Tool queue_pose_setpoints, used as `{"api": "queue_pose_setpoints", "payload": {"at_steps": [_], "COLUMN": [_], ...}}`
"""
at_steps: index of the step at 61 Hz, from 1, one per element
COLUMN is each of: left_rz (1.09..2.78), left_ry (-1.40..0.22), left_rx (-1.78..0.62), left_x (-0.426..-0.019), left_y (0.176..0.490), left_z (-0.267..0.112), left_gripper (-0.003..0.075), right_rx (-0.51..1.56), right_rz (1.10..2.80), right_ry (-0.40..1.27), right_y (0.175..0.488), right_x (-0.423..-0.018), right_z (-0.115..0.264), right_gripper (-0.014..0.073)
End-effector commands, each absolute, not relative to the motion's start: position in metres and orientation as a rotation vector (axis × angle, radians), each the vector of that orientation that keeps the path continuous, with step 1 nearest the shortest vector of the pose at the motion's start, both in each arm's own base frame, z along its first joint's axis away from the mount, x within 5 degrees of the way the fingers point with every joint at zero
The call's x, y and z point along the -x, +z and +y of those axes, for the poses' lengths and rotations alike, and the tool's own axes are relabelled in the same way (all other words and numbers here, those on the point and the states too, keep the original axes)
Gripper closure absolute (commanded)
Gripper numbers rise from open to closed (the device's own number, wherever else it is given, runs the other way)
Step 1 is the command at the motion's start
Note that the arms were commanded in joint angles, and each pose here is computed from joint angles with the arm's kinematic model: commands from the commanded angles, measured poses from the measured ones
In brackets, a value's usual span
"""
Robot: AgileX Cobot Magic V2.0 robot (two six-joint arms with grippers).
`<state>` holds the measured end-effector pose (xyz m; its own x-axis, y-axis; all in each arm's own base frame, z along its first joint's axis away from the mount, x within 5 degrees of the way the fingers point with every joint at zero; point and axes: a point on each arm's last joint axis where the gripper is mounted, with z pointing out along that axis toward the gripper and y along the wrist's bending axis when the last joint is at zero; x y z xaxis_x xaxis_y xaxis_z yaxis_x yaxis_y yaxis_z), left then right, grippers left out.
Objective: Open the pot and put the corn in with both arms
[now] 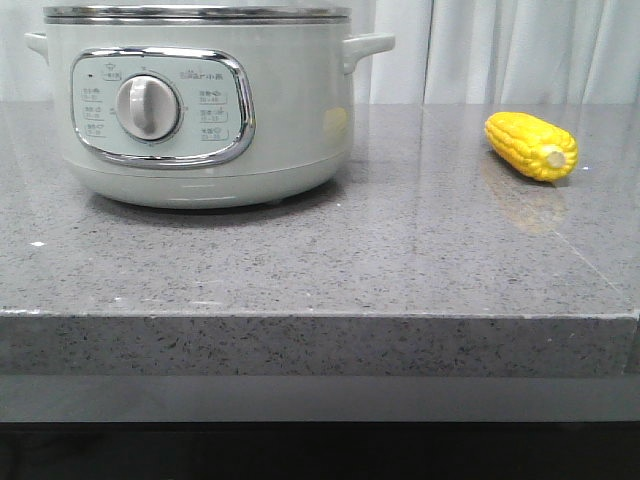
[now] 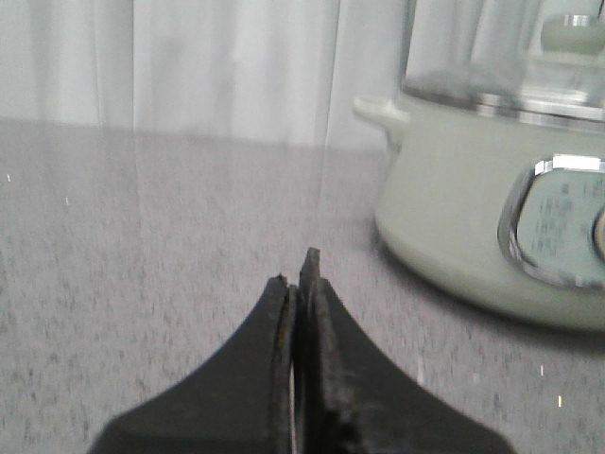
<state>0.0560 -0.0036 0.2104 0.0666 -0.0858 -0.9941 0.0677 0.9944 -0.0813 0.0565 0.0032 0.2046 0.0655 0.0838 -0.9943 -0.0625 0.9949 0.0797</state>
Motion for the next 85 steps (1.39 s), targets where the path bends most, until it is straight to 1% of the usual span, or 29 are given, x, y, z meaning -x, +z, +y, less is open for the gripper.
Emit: {"api": "queue_pose_setpoints", "payload": {"at_steps": [1, 8, 16, 24, 30, 36, 40, 45, 62, 77, 81, 82, 85], "left_rz": [1.307, 1.230, 1.202, 1.270, 1.325, 1.406, 1.440, 1.482, 1.575, 1.606, 1.606, 1.606, 1.606], "left_ry": [-0.123, -0.128, -0.135, -0.144, -0.143, -0.147, -0.147, -0.147, -0.144, -0.144, -0.144, -0.144, -0.140], "left_rx": [0.043, 0.040, 0.029, 0.011, -0.004, -0.013, -0.015, -0.014, -0.011, -0.011, -0.011, -0.011, -0.013], "left_x": [-0.049, -0.042, -0.034, -0.036, -0.042, -0.056, -0.064, -0.076, -0.102, -0.111, -0.111, -0.111, -0.111], "left_y": [0.238, 0.270, 0.312, 0.348, 0.374, 0.391, 0.396, 0.394, 0.386, 0.382, 0.382, 0.382, 0.382], "left_z": [-0.001, -0.001, -0.002, -0.004, -0.005, -0.007, -0.008, -0.008, -0.010, -0.010, -0.010, -0.010, -0.010], "left_gripper": [0.0741, 0.0741, 0.0741, 0.0741, 0.0741, 0.0741, 0.0741, 0.0741, 0.0741, 0.0739, 0.0712, 0.0692, 0.0625], "right_rx": [-0.012, -0.011, -0.006, -0.003, -0.001, 0.002, 0.003, 0.004, 0.003, 0.003, 0.003, 0.003, 0.003], "right_rz": [1.353, 1.313, 1.276, 1.287, 1.344, 1.419, 1.478, 1.541, 1.701, 1.761, 1.762, 1.762, 1.762], "right_ry": [0.096, 0.099, 0.101, 0.102, 0.103, 0.103, 0.102, 0.101, 0.097, 0.095, 0.095, 0.095, 0.095], "right_y": [0.222, 0.242, 0.278, 0.312, 0.336, 0.356, 0.364, 0.368, 0.353, 0.346, 0.346, 0.346, 0.346], "right_x": [-0.052, -0.047, -0.038, -0.034, -0.040, -0.051, -0.060, -0.071, -0.108, -0.121, -0.121, -0.121, -0.121], "right_z": [0.002, 0.002, 0.002, 0.002, 0.003, 0.004, 0.004, 0.005, 0.007, 0.008, 0.008, 0.008, 0.008], "right_gripper": [0.0660, 0.0660, 0.0660, 0.0660, 0.0660, 0.0660, 0.0660, 0.0660, 0.0660, 0.0659, 0.0653, 0.0648, 0.0599]}}
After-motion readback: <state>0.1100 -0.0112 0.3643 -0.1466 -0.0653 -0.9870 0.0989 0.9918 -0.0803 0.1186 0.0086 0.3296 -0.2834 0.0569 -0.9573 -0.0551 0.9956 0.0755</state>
